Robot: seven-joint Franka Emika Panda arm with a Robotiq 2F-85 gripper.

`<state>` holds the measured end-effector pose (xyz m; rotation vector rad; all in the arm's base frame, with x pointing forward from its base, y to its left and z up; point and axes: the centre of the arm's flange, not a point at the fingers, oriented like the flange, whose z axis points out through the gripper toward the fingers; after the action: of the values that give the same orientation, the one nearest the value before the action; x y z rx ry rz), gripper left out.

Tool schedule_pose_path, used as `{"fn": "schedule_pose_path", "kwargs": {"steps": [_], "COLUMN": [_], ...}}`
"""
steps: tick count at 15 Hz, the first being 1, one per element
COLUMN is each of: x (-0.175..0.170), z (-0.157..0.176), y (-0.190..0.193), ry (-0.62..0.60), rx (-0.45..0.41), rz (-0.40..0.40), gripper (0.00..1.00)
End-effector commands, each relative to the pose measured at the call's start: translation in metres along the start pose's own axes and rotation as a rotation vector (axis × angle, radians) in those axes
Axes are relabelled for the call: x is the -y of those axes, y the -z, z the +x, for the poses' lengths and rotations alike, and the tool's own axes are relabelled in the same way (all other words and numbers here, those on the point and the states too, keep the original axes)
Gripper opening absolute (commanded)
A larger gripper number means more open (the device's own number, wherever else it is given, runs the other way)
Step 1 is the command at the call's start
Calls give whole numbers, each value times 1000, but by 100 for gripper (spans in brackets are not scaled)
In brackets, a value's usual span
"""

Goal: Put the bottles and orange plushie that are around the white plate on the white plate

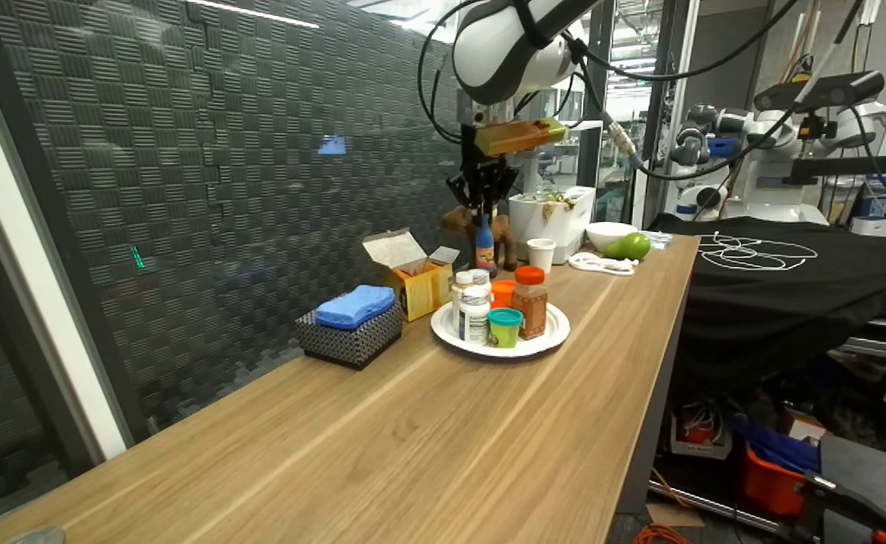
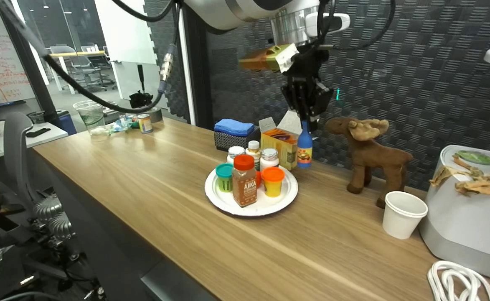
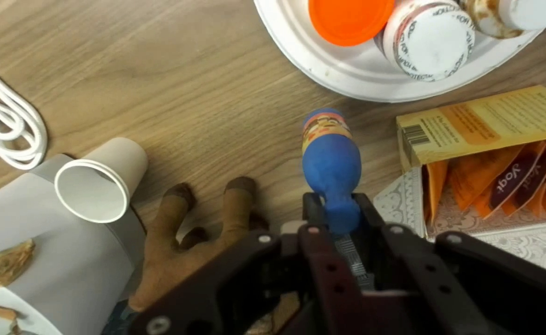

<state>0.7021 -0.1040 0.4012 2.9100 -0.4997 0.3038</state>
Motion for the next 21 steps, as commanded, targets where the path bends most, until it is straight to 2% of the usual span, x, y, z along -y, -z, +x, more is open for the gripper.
{"fn": "schedule_pose_path", "kwargs": {"steps": [1, 6, 11, 21], "x": [-3, -10, -22, -20], "z": [-52, -92, -115, -123], "y": [31, 32, 34, 5], "ry": [-19, -37, -68, -59], "rx": [2, 18, 3, 31], "rz": [-10, 20, 45, 91], "gripper": [5, 5, 5, 5]}}
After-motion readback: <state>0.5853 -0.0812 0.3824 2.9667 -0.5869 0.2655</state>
